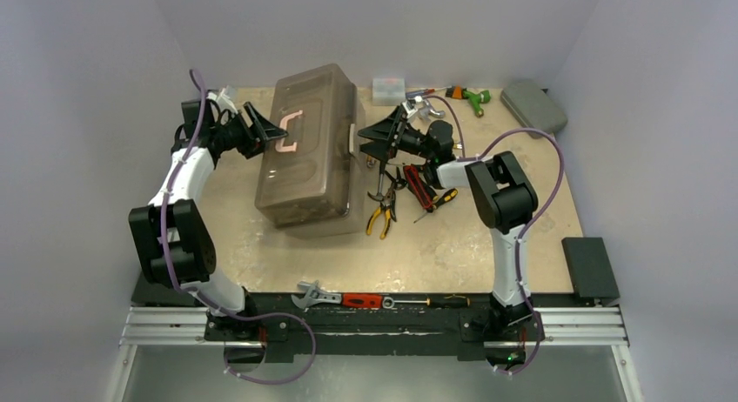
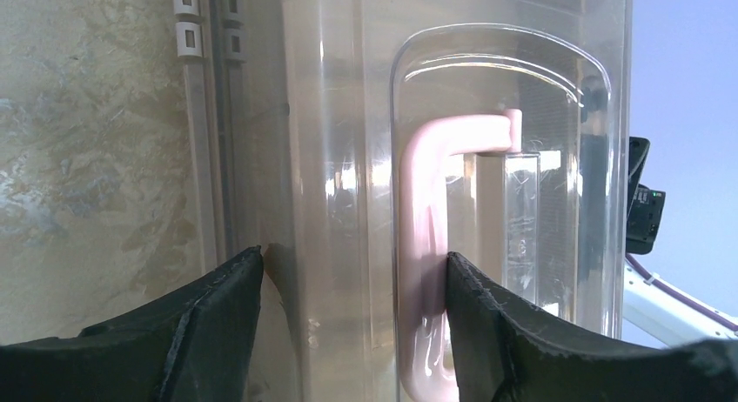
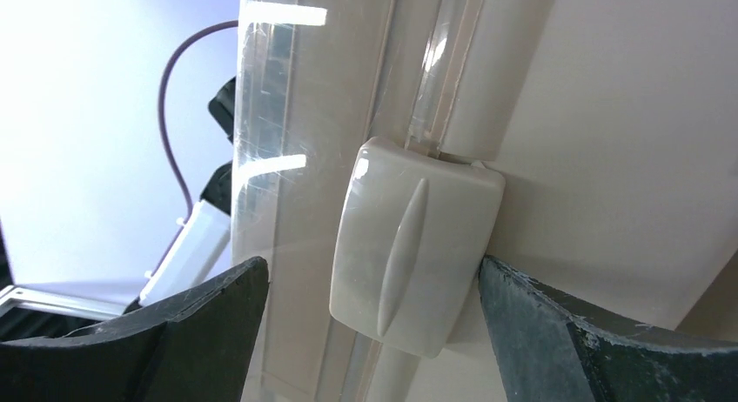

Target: Pack the tool kit

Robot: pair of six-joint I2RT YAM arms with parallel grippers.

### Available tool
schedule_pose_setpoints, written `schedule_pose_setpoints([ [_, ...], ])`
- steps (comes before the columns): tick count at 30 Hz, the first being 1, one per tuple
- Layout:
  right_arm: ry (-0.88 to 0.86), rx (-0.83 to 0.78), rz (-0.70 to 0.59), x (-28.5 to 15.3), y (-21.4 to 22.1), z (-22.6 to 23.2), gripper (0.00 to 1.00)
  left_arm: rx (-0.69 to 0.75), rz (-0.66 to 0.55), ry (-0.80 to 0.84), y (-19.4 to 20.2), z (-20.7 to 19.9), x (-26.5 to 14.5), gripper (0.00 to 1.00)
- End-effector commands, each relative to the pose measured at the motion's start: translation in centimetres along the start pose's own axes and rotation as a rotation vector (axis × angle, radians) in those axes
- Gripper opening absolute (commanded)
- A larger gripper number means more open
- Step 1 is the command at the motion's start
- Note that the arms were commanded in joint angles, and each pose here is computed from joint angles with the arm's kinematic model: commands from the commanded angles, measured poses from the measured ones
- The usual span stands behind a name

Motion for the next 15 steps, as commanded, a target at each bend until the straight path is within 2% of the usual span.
schedule_pose_setpoints([
  [1, -0.153, -0.03, 0.122, 1.7, 2.3, 4.4, 0.89, -0.238, 0.277, -0.207, 8.0, 6.3, 2.4, 0.41],
  [15, -0.335, 0.024, 0.187, 3.0, 3.2, 5.2, 0.87, -0.229, 0.274, -0.245, 8.0, 6.6, 2.4, 0.4],
])
Point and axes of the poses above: each gripper's point midway between its finger pads, its own x axis out along the fingers, its own z axis along the line the jaws close on, y = z × x, the point moved 4 cm from there along -x, back along the fingers
